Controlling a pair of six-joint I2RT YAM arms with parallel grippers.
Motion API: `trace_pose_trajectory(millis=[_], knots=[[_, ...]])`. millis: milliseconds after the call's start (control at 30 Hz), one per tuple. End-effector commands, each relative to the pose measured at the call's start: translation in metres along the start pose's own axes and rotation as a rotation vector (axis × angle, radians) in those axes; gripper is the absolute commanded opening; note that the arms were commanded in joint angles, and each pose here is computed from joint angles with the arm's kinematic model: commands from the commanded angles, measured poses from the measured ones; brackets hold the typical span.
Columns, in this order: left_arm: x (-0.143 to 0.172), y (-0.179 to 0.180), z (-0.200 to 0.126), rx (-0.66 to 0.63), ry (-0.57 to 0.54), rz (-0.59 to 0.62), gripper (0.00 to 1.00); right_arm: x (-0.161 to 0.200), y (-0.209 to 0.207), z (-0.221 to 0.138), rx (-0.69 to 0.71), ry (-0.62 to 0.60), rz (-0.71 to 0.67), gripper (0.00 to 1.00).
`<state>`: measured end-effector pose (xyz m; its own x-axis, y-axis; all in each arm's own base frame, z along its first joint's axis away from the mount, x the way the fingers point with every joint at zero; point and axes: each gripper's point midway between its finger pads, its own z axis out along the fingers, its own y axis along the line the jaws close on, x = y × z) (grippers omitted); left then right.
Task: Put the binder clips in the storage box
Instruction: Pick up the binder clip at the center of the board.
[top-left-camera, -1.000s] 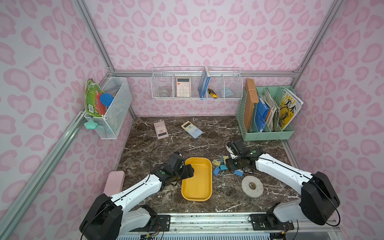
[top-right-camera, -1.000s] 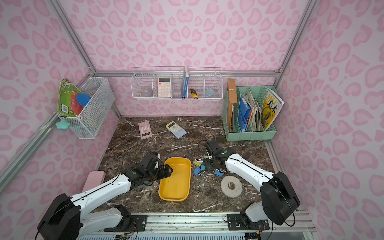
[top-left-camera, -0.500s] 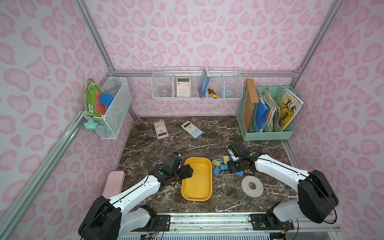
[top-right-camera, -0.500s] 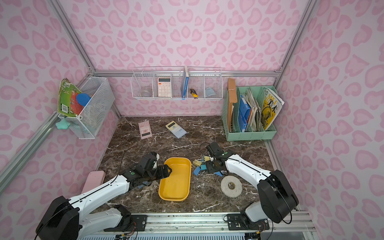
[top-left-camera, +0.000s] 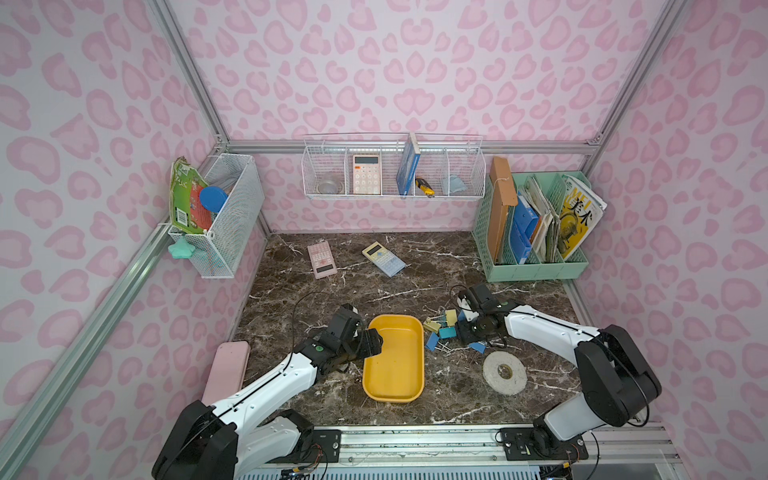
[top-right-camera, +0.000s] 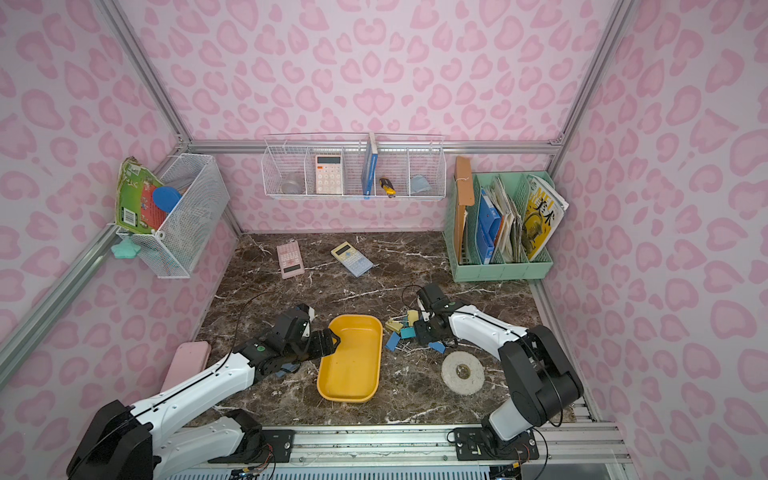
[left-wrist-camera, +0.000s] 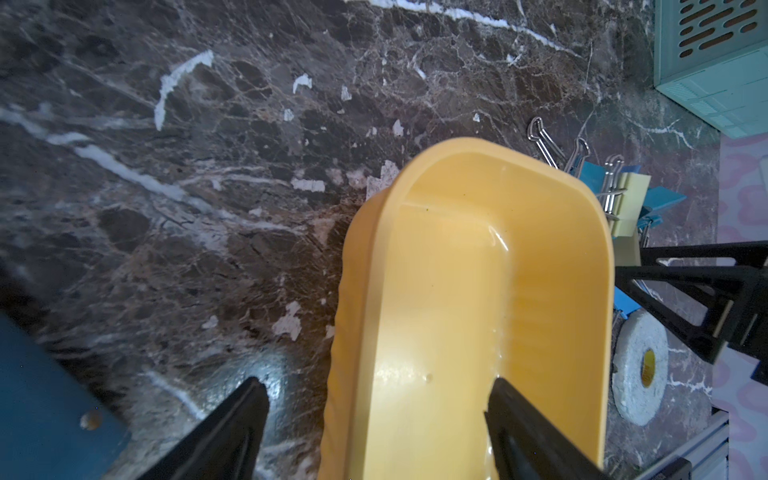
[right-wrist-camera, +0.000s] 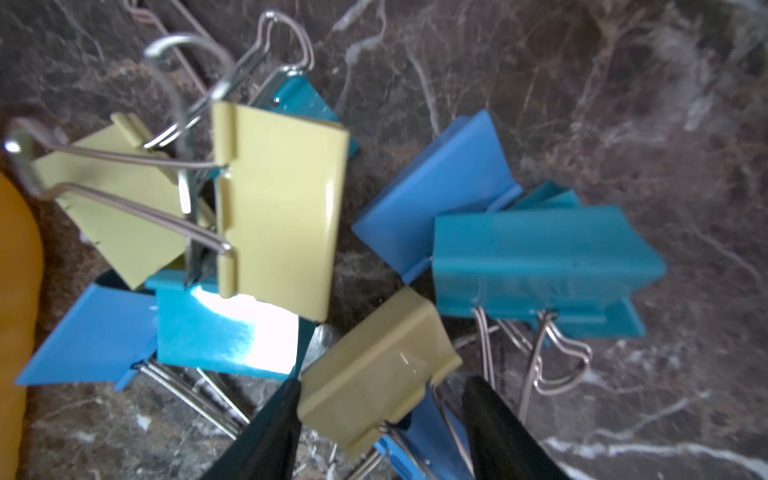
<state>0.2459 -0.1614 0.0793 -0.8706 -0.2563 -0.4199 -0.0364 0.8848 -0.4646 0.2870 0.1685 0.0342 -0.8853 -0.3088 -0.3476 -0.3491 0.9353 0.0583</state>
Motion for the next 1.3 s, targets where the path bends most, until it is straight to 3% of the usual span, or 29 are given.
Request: trace_pose_trajectory(millis=[0, 433, 600, 867, 1000, 1100, 1267], knots=[[0.001, 0.007, -0.003, -0.031, 0.002, 0.013, 0.86, -0.007, 0.008, 0.006, -0.041, -0.010, -0.027, 0.65], [0.000, 0.012, -0.003, -0.048, -0.004, 0.005, 0.86, -0.006, 0.010, 0.010, -0.048, -0.012, -0.064, 0.63], [0.001, 0.013, -0.002, -0.057, 0.006, 0.003, 0.86, -0.011, 0.009, 0.010, -0.036, -0.022, -0.068, 0.54], [0.000, 0.013, -0.002, -0.059, 0.005, 0.004, 0.86, -0.034, 0.010, -0.033, -0.023, -0.149, -0.046, 0.46], [0.001, 0.013, -0.001, -0.063, 0.011, 0.005, 0.86, -0.033, 0.013, -0.040, -0.035, -0.152, -0.044, 0.46], [0.000, 0.013, -0.002, -0.063, 0.007, 0.004, 0.86, -0.035, 0.029, -0.050, -0.062, -0.173, -0.068, 0.46], [0.000, 0.014, -0.001, -0.068, 0.007, -0.003, 0.86, -0.043, 0.095, -0.085, -0.176, -0.240, -0.147, 0.45]])
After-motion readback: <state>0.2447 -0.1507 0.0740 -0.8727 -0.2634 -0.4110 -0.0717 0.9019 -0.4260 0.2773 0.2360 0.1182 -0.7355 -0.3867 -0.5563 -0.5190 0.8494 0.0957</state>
